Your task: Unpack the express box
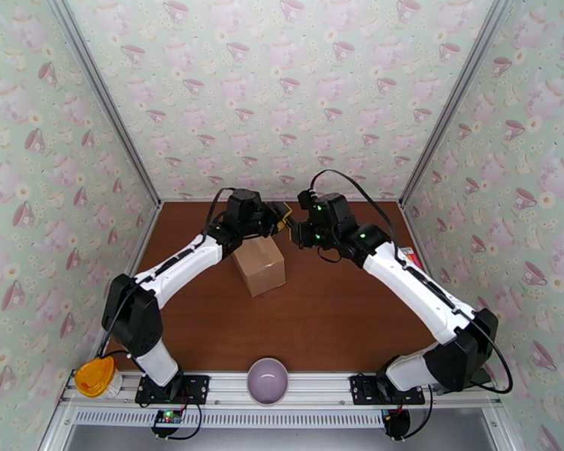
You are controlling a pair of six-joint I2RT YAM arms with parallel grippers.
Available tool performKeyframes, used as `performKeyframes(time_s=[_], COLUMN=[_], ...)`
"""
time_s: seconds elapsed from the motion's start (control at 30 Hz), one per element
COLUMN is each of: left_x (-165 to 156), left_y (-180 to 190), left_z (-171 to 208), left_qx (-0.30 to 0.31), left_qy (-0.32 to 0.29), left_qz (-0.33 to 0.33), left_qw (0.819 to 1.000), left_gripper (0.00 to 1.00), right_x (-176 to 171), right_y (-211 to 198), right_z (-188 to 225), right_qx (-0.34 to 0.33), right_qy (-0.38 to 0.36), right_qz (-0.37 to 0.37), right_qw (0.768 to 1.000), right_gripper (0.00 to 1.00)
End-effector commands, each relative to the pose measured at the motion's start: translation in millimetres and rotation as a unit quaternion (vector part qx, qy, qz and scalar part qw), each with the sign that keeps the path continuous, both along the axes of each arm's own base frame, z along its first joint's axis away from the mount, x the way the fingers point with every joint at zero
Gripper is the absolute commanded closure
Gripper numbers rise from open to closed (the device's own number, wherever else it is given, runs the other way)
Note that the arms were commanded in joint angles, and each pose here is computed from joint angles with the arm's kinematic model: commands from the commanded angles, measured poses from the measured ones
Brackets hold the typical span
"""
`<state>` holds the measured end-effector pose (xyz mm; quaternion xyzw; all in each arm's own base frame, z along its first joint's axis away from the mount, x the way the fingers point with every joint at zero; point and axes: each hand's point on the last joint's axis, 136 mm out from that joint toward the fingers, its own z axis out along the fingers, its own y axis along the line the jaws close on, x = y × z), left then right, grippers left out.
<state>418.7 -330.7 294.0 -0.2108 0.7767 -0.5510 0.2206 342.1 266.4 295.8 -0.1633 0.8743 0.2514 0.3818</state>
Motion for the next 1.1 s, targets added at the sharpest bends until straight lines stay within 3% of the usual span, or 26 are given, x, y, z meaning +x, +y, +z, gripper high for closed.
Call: performKeyframes(time_s=[0.0, 0.3, 0.5, 0.83, 1.07], left_x=[-12.4, -11.8, -16.3, -32.9, -33.5], left_y=[-3.6, -1.8, 1.7, 14.1, 11.8], left_z=[52.6, 53.3, 66.6, 81.7, 93.0], left_qx=[-0.048, -0.061, -0.069, -0.064, -0.062], left_qy=[-0.066, -0.081, -0.12, -0.201, -0.227], left_qz=[-0.021, -0.016, -0.018, -0.021, -0.025], left_qw=[0.996, 0.995, 0.99, 0.977, 0.972], left_gripper=[0.69, 0.5, 0.44, 0.59, 0.61], right_x=[-9.1, -5.7, -2.9, -5.1, -10.0], right_y=[6.7, 2.0, -0.4, -4.2, 6.0], right_z=[12.0, 3.7, 4.3, 26.2, 30.9], right_qx=[0.051, 0.07, 0.098, 0.198, 0.225], right_qy=[0.014, 0.029, 0.04, 0.064, 0.08], right_qz=[0.014, -0.002, -0.012, 0.01, 0.037], right_qw=[0.999, 0.997, 0.994, 0.978, 0.97], right_gripper=[1.0, 1.0, 1.0, 1.0, 1.0])
